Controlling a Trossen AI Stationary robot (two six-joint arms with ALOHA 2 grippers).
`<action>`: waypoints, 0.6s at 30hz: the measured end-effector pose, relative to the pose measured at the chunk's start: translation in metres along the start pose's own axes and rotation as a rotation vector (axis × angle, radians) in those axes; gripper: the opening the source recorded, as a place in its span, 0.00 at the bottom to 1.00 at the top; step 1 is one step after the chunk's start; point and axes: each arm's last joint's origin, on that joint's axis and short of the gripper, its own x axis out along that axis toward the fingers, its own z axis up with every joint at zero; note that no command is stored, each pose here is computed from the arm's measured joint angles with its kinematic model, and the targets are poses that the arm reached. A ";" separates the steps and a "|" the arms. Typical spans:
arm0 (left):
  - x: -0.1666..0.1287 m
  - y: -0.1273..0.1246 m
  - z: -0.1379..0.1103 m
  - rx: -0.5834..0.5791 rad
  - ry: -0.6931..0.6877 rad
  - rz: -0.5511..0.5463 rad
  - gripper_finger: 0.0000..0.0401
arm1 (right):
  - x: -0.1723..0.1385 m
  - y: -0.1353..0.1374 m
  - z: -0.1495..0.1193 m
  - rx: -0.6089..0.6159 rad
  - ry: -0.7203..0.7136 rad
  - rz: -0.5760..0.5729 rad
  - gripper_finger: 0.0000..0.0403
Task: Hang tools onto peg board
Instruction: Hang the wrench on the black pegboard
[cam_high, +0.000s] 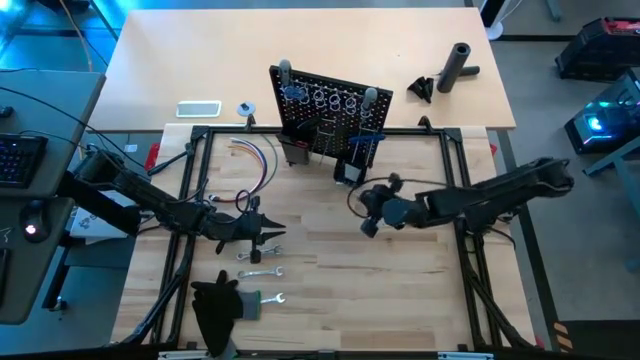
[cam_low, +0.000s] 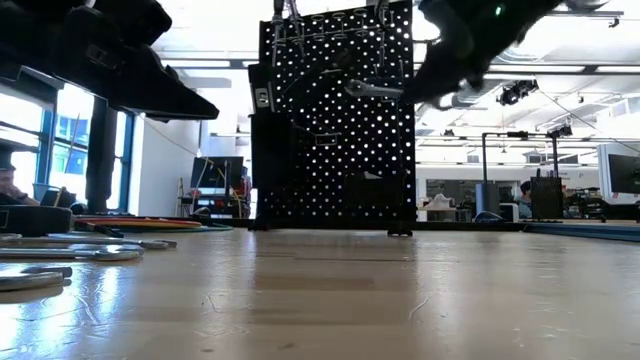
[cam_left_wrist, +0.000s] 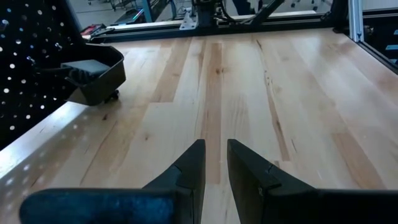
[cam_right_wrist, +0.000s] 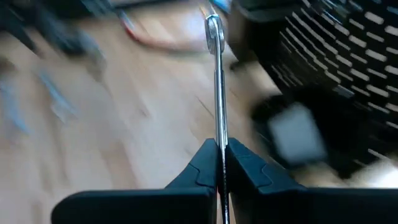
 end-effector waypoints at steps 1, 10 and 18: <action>0.000 0.000 0.000 0.000 0.000 0.000 0.15 | 0.006 0.002 -0.007 0.020 -0.071 0.037 0.02; 0.000 0.001 0.000 -0.002 -0.001 0.012 0.15 | 0.062 0.000 -0.048 0.075 -0.296 0.102 0.02; 0.000 0.002 0.000 -0.017 -0.002 0.033 0.15 | 0.105 0.016 -0.024 -0.001 -0.303 0.085 0.02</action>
